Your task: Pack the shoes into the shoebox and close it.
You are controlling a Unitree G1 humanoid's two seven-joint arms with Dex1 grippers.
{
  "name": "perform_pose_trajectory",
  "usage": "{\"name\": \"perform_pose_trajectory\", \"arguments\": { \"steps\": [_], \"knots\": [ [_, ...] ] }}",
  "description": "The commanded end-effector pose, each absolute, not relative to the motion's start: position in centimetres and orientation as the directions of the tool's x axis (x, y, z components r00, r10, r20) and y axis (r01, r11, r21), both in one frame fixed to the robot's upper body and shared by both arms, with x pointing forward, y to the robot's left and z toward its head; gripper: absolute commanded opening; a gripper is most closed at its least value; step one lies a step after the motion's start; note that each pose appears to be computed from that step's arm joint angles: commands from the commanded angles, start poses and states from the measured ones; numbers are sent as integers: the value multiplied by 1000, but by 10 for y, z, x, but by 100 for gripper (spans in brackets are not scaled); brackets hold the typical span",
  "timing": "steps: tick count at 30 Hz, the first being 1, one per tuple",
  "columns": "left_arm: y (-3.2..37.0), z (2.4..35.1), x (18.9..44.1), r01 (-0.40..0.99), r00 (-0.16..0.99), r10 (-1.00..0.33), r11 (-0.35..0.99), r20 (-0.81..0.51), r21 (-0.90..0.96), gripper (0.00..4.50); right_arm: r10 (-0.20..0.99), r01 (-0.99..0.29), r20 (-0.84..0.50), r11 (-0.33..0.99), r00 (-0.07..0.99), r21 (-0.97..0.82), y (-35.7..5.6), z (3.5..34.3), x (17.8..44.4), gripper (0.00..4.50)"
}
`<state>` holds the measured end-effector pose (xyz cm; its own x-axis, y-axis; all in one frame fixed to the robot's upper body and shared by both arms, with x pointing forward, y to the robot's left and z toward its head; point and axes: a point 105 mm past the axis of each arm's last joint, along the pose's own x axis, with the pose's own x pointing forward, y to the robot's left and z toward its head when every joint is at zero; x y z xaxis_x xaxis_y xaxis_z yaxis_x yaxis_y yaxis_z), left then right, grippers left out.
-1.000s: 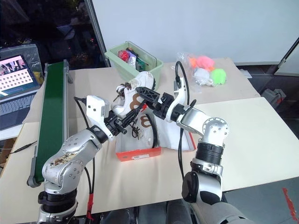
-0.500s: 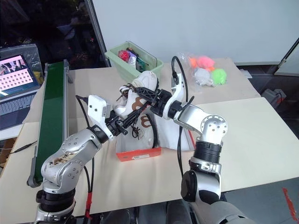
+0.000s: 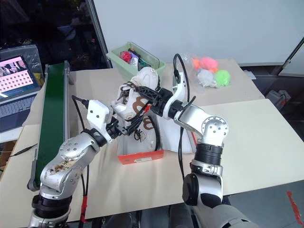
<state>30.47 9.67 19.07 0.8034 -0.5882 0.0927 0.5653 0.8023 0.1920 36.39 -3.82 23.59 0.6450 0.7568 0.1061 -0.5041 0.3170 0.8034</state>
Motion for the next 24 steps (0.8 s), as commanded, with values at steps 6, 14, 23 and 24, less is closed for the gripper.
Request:
{"name": "perform_pose_trajectory", "arguments": {
  "steps": [6,14,23,24],
  "knots": [
    [137,189,278,597,774,-632,745,29,298,447,608,-453,-2,594,794,665,-76,247,392,142],
    [162,163,265,703,686,-707,586,-170,403,447,755,-582,-366,654,545,483,-52,237,373,142],
    [143,154,260,764,606,-777,508,-171,398,447,737,-609,-579,648,349,457,-15,206,365,142],
    [142,154,260,764,605,-778,507,-170,398,447,735,-609,-587,648,340,458,-13,203,366,142]
  ]
}}
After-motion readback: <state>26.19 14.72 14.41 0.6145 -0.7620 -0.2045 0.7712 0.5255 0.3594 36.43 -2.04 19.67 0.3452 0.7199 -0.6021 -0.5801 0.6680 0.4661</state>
